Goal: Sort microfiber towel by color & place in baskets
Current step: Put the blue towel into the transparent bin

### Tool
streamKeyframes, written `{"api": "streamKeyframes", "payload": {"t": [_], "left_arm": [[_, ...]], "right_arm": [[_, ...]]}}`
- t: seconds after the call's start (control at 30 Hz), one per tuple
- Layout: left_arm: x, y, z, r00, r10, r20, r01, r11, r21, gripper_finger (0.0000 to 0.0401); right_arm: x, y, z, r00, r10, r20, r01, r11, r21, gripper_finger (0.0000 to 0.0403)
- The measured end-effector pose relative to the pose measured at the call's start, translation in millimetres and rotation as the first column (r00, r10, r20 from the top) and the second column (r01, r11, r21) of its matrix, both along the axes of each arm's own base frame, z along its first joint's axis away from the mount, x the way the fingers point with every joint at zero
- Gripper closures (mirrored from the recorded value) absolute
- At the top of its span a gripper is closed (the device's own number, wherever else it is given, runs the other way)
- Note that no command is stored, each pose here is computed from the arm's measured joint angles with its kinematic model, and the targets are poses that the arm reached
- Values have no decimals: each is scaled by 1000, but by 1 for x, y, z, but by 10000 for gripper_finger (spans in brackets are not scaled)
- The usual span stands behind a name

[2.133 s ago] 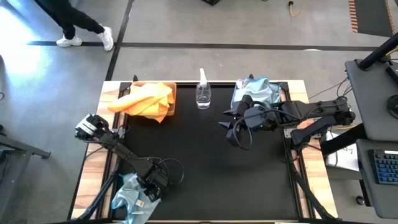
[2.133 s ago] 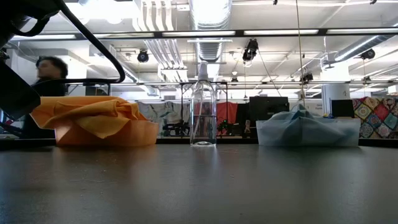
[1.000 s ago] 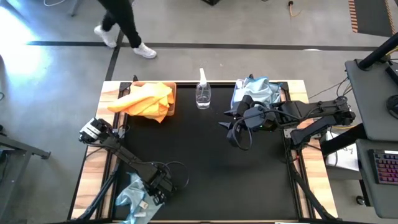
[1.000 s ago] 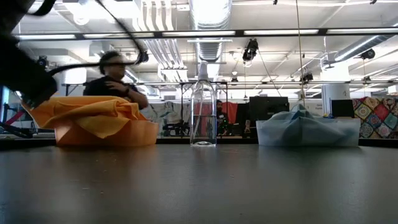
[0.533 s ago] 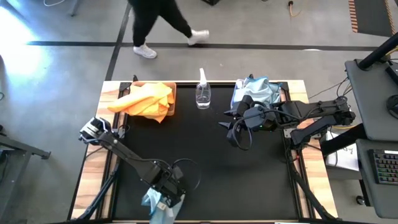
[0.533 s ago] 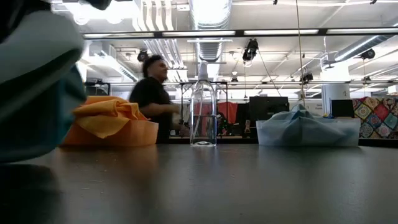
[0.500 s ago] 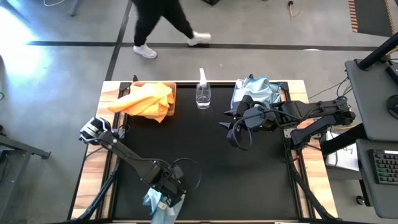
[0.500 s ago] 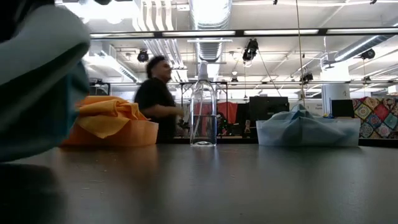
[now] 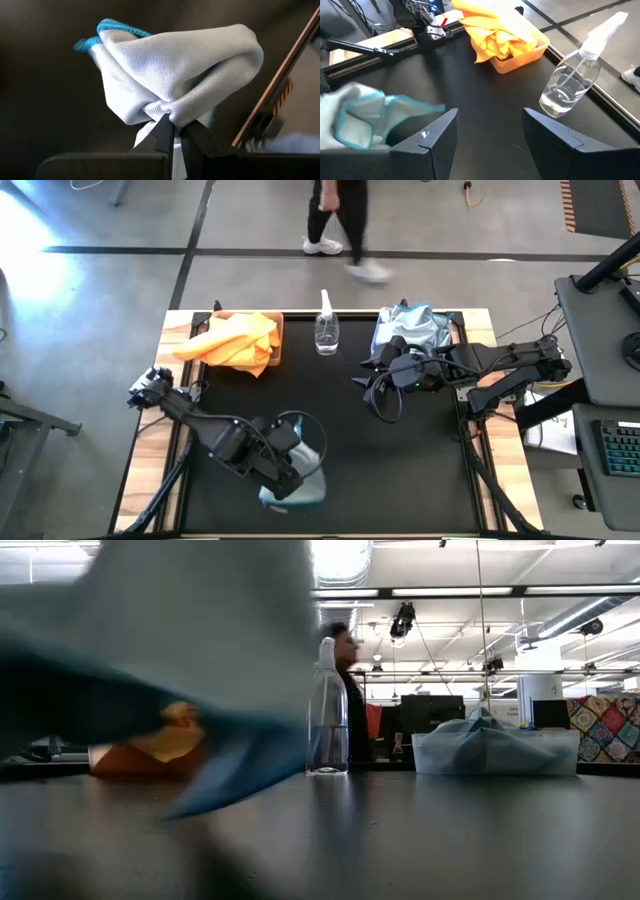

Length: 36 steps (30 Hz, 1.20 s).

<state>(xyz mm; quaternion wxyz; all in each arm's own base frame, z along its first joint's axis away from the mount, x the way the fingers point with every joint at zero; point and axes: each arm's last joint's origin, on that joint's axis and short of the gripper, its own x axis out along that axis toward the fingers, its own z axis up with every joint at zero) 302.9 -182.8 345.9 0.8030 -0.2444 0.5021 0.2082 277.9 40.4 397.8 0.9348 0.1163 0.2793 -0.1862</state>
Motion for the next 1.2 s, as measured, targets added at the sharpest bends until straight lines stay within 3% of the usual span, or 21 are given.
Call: {"api": "streamKeyframes", "payload": {"t": [0.3,0.6,1.2], "left_arm": [[-5,13,59,970,2,243,-47,983,180,399],[-10,27,94,928,-28,371,-95,946,311,399],[-8,68,127,920,-105,377,-126,833,538,399]], "right_arm": [[0,1,-1,1000,-6,2,6,1000,15,193],[6,5,5,992,101,78,-108,990,92,193],[16,11,25,930,213,300,-249,964,88,193]]}}
